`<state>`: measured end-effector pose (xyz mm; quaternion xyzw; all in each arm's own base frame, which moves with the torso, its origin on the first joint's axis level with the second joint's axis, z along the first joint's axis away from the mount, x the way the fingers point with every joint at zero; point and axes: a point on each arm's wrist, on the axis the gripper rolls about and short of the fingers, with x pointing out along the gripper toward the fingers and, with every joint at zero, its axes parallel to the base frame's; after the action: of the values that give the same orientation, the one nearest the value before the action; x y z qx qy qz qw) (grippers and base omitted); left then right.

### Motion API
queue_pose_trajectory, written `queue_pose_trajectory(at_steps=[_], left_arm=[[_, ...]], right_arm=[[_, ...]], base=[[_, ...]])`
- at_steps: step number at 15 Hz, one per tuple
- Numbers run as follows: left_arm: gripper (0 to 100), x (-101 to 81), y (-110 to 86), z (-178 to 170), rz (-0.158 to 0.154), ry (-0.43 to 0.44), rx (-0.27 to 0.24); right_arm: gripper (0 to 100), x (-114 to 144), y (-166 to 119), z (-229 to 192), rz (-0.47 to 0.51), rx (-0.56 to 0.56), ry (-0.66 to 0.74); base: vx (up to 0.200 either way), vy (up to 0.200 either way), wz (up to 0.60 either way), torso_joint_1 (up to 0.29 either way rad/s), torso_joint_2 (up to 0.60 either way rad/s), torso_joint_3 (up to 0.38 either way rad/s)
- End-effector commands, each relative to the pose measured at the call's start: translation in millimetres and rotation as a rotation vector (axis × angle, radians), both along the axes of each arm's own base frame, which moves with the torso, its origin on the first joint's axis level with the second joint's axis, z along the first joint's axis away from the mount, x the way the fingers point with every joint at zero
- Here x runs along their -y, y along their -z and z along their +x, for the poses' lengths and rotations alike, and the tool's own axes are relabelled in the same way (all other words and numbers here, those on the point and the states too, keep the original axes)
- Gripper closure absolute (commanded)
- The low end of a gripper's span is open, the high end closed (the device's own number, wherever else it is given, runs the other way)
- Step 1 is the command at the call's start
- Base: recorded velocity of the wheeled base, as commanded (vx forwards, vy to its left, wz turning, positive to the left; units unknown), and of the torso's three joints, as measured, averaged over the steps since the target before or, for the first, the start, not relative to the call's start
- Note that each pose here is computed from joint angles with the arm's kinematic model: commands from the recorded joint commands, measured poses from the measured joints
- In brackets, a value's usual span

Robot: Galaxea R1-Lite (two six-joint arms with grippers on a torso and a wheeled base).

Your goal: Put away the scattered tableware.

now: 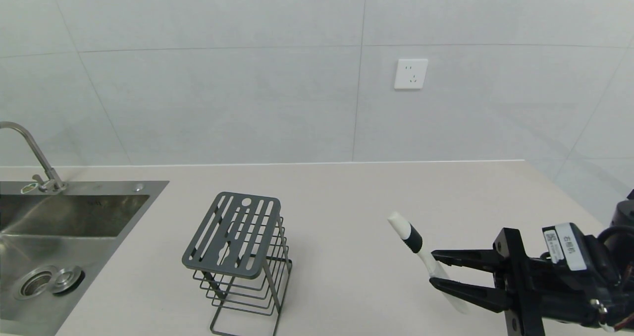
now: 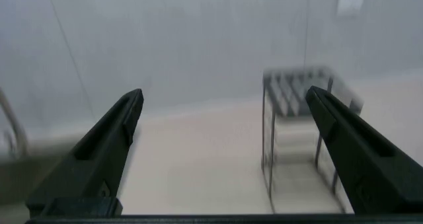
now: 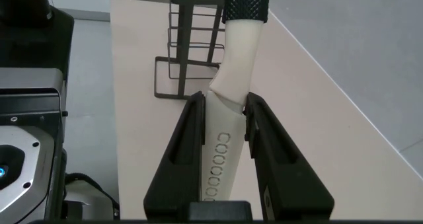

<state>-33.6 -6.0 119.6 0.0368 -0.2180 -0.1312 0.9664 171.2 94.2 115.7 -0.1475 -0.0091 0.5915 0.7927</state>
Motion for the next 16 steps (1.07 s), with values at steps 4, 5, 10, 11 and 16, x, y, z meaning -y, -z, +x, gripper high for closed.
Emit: queue_pose_trajectory(at_steps=[4,5,10,11,16], left_arm=[[0,5.9,-20.7,4.2,-0.103,0.365,-0.231],[0,6.4,-28.4,6.1,-0.128,0.415,-0.262],[0,11.2,-86.1,39.1,-0.038,0.663,-0.350],[0,12.0,-90.6,54.7,-0.003,0.684,-0.357],[0,28.3,-101.1,126.9,0.266,0.759,-0.319]], right_arm=[[100,-1.1,-5.7,0.6,0.014,0.020,-0.005],[100,-2.2,-6.0,2.4,0.015,0.022,-0.006],[100,-8.3,-8.8,15.2,0.020,0.040,-0.007],[100,-8.8,-7.2,15.5,0.016,0.034,-0.009],[100,-10.5,-10.2,19.2,0.022,0.050,-0.008]], base=[[0.000,0.000,0.00,0.000,0.00,0.000],[0.000,0.000,0.00,0.000,0.00,0.000],[0.000,0.000,0.00,0.000,0.00,0.000],[0.000,0.000,0.00,0.000,0.00,0.000],[0.000,0.000,0.00,0.000,0.00,0.000]])
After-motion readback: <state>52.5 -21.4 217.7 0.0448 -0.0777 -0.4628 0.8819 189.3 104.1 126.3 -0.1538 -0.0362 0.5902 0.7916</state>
